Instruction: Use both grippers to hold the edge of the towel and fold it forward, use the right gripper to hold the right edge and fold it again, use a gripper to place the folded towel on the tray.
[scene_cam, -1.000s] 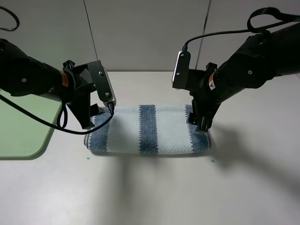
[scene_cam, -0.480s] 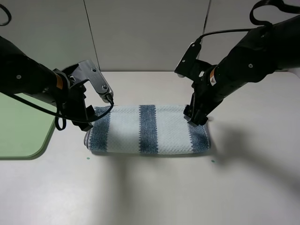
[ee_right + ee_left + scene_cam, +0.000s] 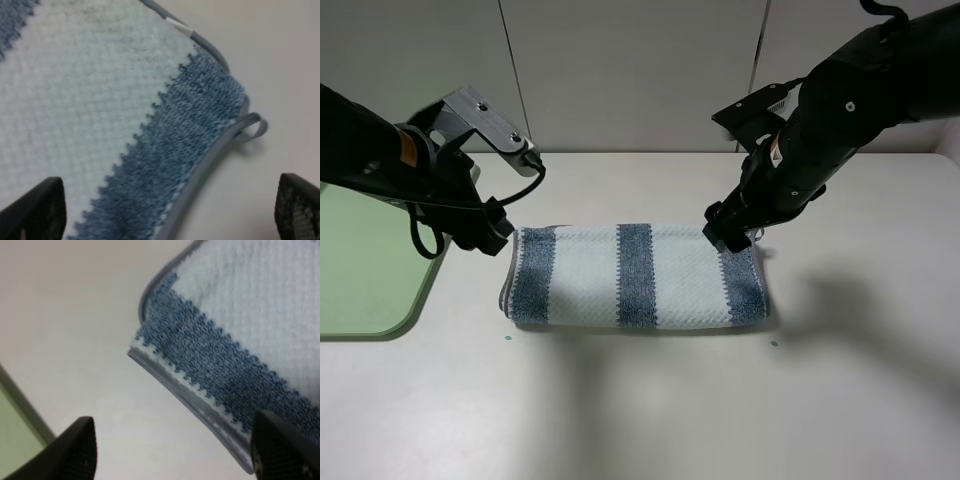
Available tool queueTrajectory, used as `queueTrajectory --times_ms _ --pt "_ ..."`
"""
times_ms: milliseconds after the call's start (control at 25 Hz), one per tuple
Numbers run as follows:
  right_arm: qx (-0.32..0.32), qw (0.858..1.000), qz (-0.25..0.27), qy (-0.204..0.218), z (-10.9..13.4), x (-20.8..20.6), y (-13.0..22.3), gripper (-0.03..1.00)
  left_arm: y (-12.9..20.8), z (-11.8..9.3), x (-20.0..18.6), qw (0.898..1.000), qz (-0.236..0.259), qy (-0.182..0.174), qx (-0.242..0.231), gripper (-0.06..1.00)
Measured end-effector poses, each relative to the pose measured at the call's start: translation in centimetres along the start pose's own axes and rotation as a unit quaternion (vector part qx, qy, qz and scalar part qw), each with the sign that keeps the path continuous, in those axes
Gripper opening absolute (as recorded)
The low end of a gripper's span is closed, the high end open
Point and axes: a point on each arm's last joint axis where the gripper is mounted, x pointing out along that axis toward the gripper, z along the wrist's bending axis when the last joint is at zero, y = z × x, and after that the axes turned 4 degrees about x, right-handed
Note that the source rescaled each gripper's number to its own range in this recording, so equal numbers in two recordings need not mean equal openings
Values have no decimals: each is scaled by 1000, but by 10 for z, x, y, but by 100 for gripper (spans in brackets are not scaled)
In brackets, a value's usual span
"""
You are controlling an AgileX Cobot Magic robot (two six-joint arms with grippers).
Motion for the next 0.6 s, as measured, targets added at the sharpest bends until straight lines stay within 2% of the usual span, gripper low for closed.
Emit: queueTrajectory --times_ms 160,360,520,600 --pt "83 996 8 -23 -9 1 1 94 -2 4 -18 1000 -21 -12 -5 64" --pt "180 983 27 -41 -32 4 6 98 -2 9 -47 998 -49 -31 -12 64" --pt "194 980 28 -41 -38 4 7 100 -2 12 -70 996 -78 -46 -17 64" --pt "196 979 26 -43 -37 4 6 100 -2 13 -78 994 -91 -54 -16 69"
